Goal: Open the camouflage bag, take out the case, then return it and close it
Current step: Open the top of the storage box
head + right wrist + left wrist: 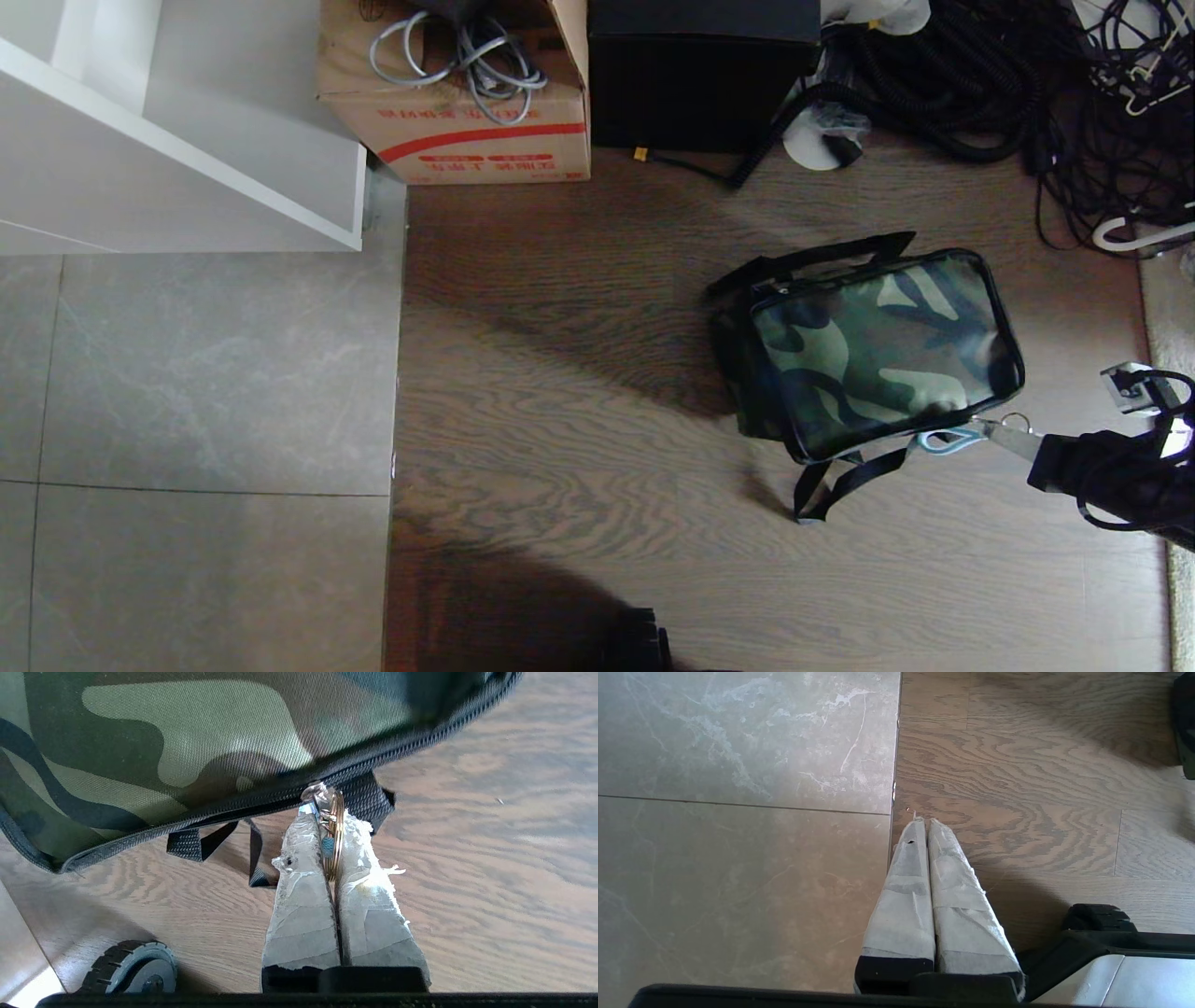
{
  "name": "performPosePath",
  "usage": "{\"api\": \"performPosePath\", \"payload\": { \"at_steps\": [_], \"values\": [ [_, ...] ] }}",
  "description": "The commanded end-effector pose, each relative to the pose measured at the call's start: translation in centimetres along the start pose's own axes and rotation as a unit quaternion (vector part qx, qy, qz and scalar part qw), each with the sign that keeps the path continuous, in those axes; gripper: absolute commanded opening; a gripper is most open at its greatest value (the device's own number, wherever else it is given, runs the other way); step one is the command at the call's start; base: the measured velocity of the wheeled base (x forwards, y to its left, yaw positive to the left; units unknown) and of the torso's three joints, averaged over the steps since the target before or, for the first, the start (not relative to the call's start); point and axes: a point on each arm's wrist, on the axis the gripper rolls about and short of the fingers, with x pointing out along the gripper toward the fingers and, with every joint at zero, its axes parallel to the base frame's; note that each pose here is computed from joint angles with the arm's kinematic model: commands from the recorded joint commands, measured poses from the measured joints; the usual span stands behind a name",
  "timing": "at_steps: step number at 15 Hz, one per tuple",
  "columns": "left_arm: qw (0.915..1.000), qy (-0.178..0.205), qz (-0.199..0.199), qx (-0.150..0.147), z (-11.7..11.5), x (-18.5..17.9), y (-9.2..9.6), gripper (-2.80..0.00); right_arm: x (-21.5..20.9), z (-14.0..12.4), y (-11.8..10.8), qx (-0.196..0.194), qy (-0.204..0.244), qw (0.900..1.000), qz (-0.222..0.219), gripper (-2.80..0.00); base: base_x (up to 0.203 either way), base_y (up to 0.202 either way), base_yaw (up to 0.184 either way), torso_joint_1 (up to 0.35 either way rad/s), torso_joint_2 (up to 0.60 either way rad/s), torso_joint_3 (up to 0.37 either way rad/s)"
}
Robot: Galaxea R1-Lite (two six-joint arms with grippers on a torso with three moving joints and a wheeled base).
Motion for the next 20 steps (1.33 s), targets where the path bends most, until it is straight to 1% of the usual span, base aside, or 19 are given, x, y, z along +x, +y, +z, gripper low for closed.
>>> {"api": "performPosePath", "payload": {
  "at_steps": [1,3,4,5,8,11,13,16,18,20],
  "values": [
    [1.0000,0.001,0.000,0.000,0.0,0.0,0.0,-2.80,-0.3,-0.4,0.3,-0.002,0.008,1.000,0.004,-2.80,0.000,0.000,0.000,0.000,0.00,0.000],
    [1.0000,0.001,0.000,0.000,0.0,0.0,0.0,-2.80,-0.3,-0.4,0.8,-0.001,0.018,1.000,0.009,-2.80,0.000,0.000,0.000,0.000,0.00,0.000],
    [1.0000,0.001,0.000,0.000,0.0,0.0,0.0,-2.80,-0.4,-0.8,1.2,0.006,0.031,0.999,0.014,-2.80,0.000,0.000,0.000,0.000,0.00,0.000],
    [1.0000,0.001,0.000,0.000,0.0,0.0,0.0,-2.80,-0.4,-1.2,1.8,0.012,0.049,0.999,0.021,-2.80,0.000,0.000,0.000,0.000,0.00,0.000],
    [1.0000,0.001,0.000,0.000,0.0,0.0,0.0,-2.80,-0.1,-1.5,3.8,0.010,0.076,0.996,0.041,-2.80,0.000,0.000,0.000,0.000,0.00,0.000],
    [1.0000,0.001,0.000,0.000,0.0,0.0,0.0,-2.80,0.5,-2.5,7.5,0.011,0.112,0.992,0.063,-2.80,0.000,0.000,0.000,0.000,0.00,0.000],
    [1.0000,0.001,0.000,0.000,0.0,0.0,0.0,-2.80,1.2,-2.9,10.5,0.035,0.123,0.990,0.065,-2.80,0.000,0.000,0.000,0.000,0.00,0.000],
    [1.0000,0.001,0.000,0.000,0.0,0.0,0.0,-2.80,2.1,-4.1,14.8,0.046,0.133,0.989,0.044,-2.80,0.000,0.000,0.000,0.000,0.00,0.000],
    [1.0000,0.001,0.000,0.000,0.0,0.0,0.0,-2.80,2.8,-4.3,17.1,0.079,0.123,0.988,0.042,-2.80,0.000,0.000,0.000,0.000,0.00,0.000],
    [1.0000,0.001,0.000,0.000,0.0,0.0,0.0,-2.80,3.4,-5.4,17.0,0.084,0.142,0.986,0.020,-2.80,0.000,0.000,0.000,0.000,0.00,0.000]
  ]
}}
